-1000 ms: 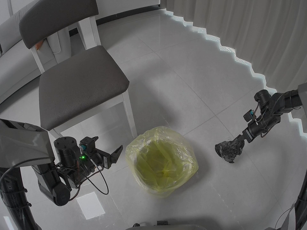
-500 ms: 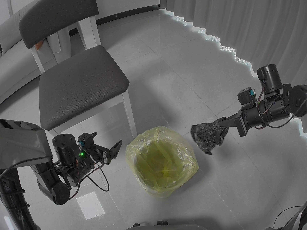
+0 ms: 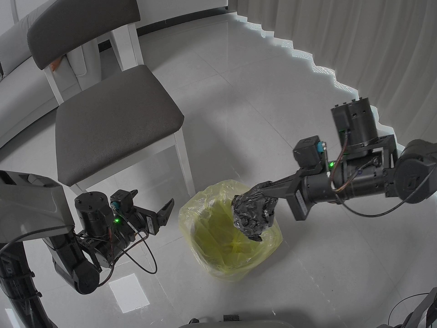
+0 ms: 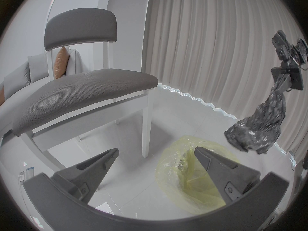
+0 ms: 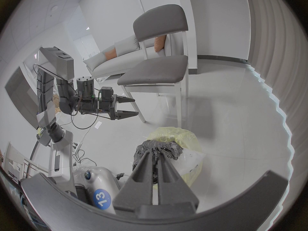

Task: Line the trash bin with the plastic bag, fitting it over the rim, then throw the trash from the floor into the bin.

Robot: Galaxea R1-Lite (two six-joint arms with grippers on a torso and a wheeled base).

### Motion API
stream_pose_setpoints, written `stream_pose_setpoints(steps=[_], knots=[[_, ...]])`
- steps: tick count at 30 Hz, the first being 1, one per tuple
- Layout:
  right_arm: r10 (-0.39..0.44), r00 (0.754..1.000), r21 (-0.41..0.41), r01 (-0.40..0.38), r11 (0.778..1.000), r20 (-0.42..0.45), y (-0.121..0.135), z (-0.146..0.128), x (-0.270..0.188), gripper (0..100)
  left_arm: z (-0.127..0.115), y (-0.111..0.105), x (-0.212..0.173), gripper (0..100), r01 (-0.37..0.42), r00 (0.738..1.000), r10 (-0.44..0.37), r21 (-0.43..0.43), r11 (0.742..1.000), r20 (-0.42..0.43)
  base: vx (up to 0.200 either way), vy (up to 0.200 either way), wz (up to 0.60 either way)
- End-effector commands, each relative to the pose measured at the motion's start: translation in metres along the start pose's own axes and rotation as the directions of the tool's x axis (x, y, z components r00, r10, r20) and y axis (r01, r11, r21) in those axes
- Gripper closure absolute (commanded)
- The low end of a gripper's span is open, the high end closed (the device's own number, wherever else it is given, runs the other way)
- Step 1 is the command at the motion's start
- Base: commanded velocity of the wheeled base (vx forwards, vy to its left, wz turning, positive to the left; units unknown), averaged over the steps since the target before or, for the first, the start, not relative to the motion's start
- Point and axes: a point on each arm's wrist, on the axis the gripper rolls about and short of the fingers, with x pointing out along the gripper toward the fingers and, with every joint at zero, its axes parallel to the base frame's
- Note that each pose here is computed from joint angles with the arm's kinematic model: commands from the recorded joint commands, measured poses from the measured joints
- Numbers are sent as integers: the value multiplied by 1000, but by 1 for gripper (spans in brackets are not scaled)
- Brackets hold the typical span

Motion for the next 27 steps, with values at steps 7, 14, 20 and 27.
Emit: stream_pose_setpoints(steps=[7,14,20,27], knots=[[63,994,12,-62,998,-93,5,-25,78,100,8,1,-13,0,-7,1000,8,-28,1000,24,0,0,0],[74,989,53,-67,996,-126,4,-33,98,100,6,3,-13,0,-14,1000,14,-30,999,16,0,0,0],[64,986,79,-52,995,-151,-7,-42,114,100,4,3,-13,0,-14,1000,14,-31,999,10,0,0,0],[66,981,96,-49,994,-183,-12,-53,127,100,3,3,-14,0,-15,1000,16,-46,999,2,0,0,0]])
